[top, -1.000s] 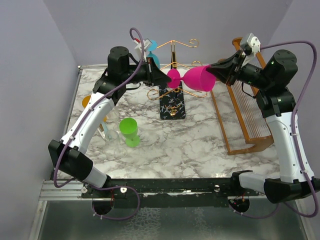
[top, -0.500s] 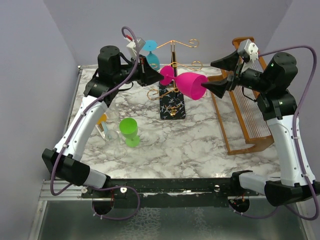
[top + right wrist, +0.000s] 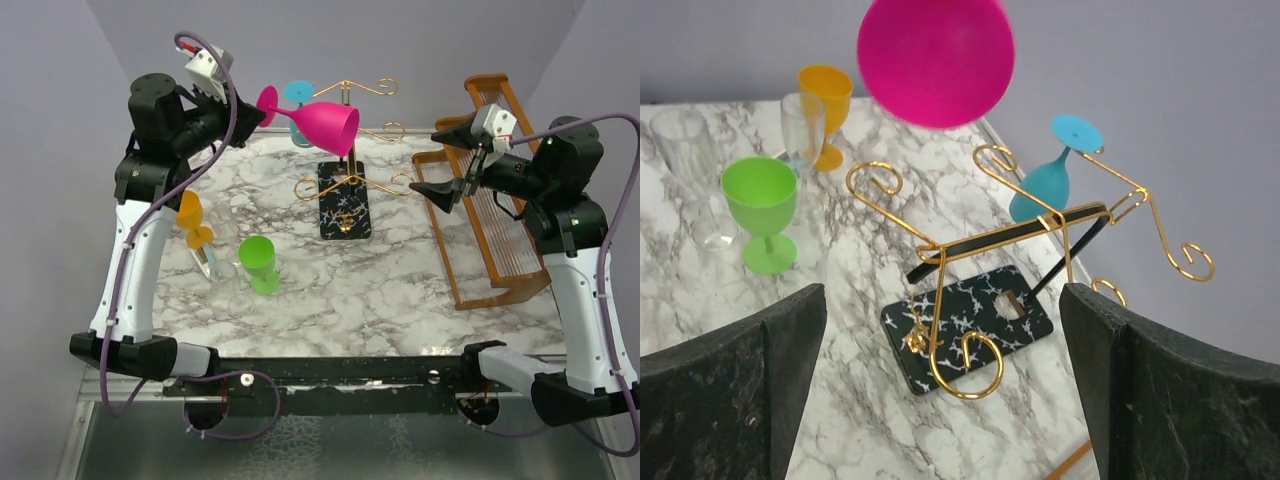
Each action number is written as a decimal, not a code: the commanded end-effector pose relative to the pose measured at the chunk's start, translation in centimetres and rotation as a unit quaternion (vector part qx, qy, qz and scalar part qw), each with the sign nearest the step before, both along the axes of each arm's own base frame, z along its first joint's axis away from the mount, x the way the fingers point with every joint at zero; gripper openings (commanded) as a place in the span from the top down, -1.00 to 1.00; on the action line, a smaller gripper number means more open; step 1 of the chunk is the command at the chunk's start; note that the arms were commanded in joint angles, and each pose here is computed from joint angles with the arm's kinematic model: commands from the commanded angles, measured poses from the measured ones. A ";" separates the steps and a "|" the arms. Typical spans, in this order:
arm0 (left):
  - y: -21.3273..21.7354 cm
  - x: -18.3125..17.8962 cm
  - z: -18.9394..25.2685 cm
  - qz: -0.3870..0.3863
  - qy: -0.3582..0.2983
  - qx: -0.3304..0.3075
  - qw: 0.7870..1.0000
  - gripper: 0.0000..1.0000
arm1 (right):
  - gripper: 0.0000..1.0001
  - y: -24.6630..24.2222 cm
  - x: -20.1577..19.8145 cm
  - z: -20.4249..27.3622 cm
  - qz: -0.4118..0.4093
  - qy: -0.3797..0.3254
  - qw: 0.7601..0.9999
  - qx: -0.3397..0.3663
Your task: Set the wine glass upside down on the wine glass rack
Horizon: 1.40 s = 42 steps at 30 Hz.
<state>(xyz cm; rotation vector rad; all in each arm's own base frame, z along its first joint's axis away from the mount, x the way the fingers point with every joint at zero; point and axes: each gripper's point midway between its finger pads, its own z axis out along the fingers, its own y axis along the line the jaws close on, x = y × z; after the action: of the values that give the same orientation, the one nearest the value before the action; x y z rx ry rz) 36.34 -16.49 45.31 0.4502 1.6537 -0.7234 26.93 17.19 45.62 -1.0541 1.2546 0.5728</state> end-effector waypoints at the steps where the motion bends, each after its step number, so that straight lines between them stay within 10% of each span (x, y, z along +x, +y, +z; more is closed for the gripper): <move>1: 5.2 -1.1 4.9 0.115 -0.108 0.093 0.983 1.00 | -0.99 0.5 -1.9 -3.7 0.063 0.003 0.997 -0.049; 27: 15.7 2.4 3.2 0.305 -0.160 0.364 0.865 1.00 | -0.99 0.8 -7.4 -18.1 0.147 0.105 0.981 -0.071; 42: 12.5 7.9 -4.5 0.278 -0.157 0.542 0.777 1.00 | -0.99 0.5 -7.0 -20.8 0.126 0.128 0.981 -0.074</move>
<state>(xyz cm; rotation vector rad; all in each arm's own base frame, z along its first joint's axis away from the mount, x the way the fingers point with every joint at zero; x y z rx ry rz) 43.11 -3.23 39.57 0.7286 1.6913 0.6602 19.63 17.71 24.68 -1.3144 1.4310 0.8633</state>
